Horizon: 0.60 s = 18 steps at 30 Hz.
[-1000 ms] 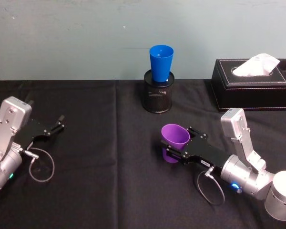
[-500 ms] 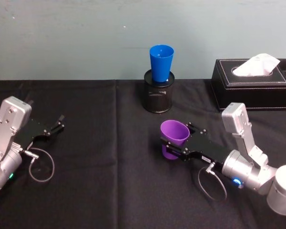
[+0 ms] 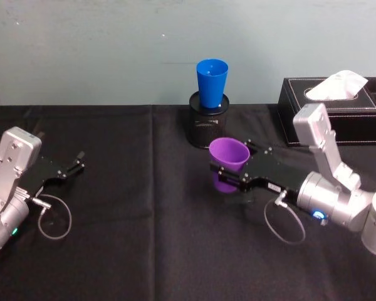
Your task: Pick up one cup with a gripper and tap it against the other cup.
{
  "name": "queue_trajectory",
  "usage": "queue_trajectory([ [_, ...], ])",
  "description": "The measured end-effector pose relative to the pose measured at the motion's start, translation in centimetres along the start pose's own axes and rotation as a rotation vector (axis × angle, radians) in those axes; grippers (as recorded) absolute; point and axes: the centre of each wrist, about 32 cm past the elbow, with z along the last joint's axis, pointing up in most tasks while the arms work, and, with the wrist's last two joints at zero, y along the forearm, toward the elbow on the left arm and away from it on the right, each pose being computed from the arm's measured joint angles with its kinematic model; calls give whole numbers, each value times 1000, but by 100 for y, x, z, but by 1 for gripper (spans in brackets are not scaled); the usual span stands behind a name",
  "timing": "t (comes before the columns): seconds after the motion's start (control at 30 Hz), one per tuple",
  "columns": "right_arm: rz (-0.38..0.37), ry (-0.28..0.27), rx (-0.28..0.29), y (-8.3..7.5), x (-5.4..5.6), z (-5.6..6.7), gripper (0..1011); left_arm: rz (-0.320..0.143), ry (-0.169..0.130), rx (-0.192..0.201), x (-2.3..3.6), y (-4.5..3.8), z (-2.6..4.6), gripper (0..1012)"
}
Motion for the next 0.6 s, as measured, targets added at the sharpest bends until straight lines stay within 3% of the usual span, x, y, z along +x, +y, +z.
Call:
queue_trajectory([
  [0.37,-5,-3,12,-14,81,345,733,0,0,0,0,0,0,1000],
  [0.6,-7,-8,23,-9,115,471,733,0,0,0,0,0,0,1000],
])
